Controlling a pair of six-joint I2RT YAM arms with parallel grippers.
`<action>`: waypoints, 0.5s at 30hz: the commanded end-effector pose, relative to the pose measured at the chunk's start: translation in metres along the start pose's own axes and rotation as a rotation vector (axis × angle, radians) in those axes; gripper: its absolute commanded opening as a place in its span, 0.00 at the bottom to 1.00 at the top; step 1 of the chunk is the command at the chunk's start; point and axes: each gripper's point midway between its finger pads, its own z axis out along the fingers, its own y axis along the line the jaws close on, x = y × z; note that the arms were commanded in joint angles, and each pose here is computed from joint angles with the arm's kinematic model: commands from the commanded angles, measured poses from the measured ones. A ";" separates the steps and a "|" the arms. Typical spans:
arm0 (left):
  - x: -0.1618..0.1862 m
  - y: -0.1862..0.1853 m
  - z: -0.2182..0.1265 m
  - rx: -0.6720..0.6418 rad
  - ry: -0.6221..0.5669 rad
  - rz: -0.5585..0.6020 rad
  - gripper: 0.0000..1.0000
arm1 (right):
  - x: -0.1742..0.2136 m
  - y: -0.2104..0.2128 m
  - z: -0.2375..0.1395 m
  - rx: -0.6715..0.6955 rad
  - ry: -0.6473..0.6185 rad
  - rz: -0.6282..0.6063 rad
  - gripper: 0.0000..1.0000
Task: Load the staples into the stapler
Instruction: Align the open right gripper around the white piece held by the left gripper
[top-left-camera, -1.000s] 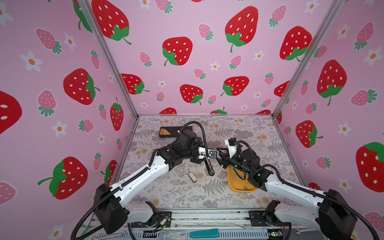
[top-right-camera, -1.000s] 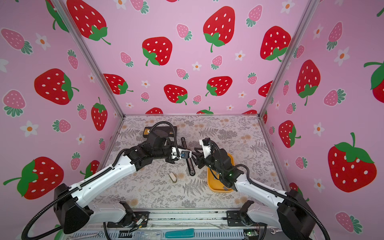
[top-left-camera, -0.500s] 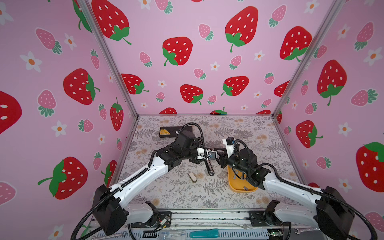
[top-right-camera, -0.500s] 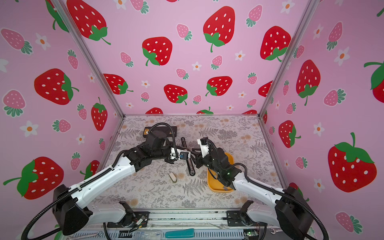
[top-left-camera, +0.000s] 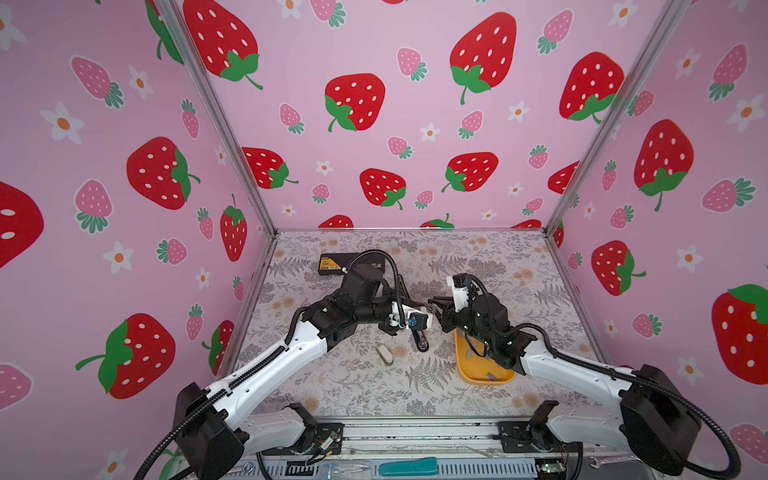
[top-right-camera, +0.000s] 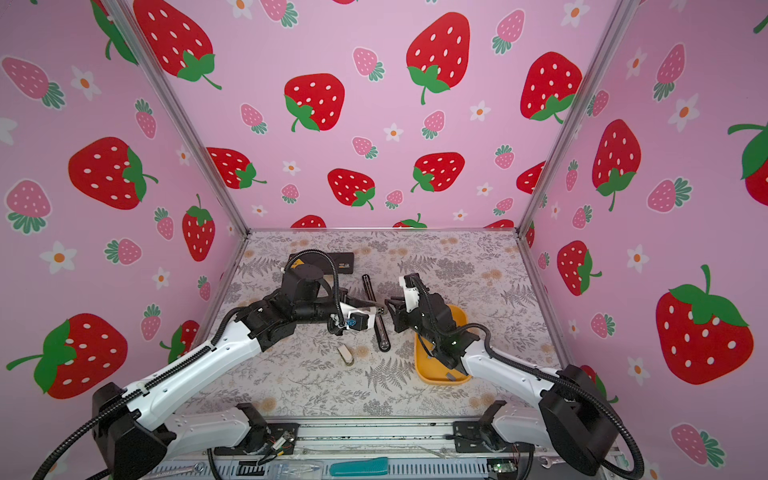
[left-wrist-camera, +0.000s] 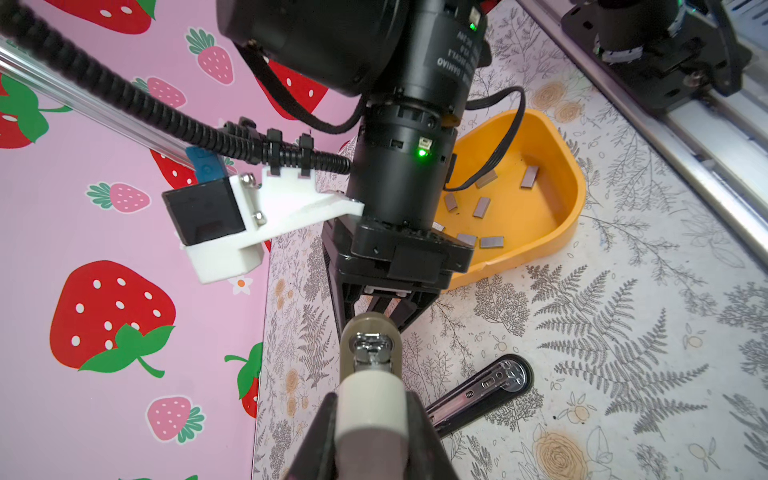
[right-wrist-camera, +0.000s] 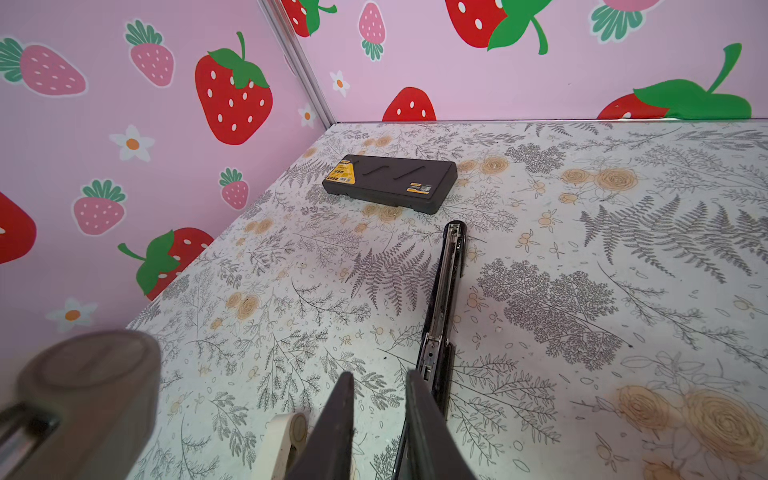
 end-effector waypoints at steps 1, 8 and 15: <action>-0.003 0.000 0.001 0.017 -0.029 0.008 0.00 | -0.009 -0.003 -0.002 0.023 -0.026 0.012 0.25; 0.013 0.004 0.004 0.005 0.044 -0.012 0.00 | -0.036 -0.004 -0.035 0.047 -0.158 -0.017 0.26; 0.020 0.014 0.008 -0.018 0.083 -0.057 0.00 | -0.053 0.038 -0.060 -0.139 -0.250 -0.108 0.25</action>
